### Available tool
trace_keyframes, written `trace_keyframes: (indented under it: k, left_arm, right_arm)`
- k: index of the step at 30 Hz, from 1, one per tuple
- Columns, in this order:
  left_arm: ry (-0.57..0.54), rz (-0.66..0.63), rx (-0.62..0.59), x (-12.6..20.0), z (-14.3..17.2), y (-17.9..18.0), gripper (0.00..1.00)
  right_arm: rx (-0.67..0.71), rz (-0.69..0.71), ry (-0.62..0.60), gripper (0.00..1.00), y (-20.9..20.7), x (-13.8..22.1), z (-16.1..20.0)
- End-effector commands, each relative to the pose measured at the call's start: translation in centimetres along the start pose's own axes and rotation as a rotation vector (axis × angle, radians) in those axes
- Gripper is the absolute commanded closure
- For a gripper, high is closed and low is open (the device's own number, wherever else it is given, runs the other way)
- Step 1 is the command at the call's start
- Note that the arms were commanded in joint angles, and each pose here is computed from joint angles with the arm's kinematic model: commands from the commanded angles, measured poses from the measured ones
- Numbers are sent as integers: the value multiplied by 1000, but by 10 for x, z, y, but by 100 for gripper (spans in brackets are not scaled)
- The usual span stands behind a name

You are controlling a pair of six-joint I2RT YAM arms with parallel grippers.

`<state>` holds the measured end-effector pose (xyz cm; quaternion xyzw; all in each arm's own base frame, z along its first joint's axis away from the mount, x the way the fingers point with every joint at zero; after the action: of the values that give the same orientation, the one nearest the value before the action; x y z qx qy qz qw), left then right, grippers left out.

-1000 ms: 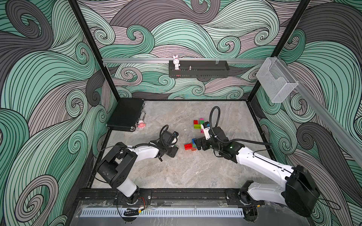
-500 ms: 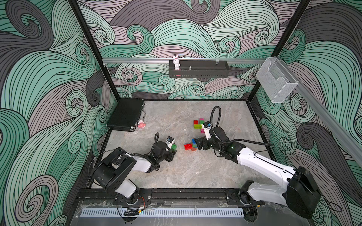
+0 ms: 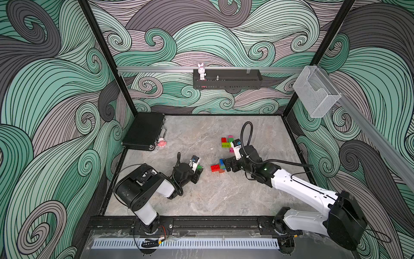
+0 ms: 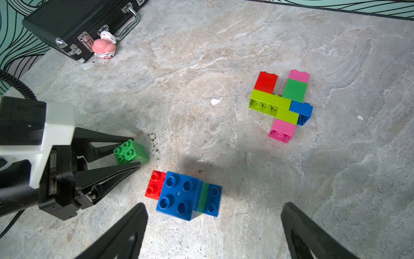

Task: Assemble the number 4 with lego
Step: Adjust the lego brick at the center of the board.

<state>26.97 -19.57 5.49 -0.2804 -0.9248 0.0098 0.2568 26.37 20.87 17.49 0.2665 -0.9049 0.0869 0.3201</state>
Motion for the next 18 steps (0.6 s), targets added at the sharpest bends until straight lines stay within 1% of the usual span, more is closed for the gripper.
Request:
trace_keyframes:
  k: [1,3,10,11,13,14,16,18]
  left_arm:
    - [-38,21,-14,0,-7,-2,56]
    - [-30,25,-17,0,-6,-3,58]
    - [-5,28,-26,-1,-2,-3,58]
    - [-5,30,-28,-1,-2,-4,61]
    - [2,33,-29,-2,-2,-4,70]
    - [3,32,-28,-3,-2,-4,77]
    - [3,32,-26,-3,-3,-4,87]
    - [-1,31,-16,-1,-4,-4,96]
  right_arm:
    - [9,5,-21,6,-1,6,-5]
    - [12,-3,-17,6,0,5,-3]
    - [20,-53,-16,6,7,4,0]
    - [26,-70,-19,6,9,4,-1]
    - [37,-106,-18,6,14,2,1]
    - [39,-121,-20,6,17,1,2]
    - [32,-120,-18,7,20,-2,5]
    - [21,-101,-11,9,23,-7,8]
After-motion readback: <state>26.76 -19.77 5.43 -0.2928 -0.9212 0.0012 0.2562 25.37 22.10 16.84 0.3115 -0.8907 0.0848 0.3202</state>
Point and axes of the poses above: each gripper's point midway between its finger pads, its own x axis back along the fingers, its own y axis along the line the jaws close on, z = x × y, the point moved 4 cm from there along x, back along the fingers, and after that the axes turned 8 degrees about x, right-handed, at the moved point
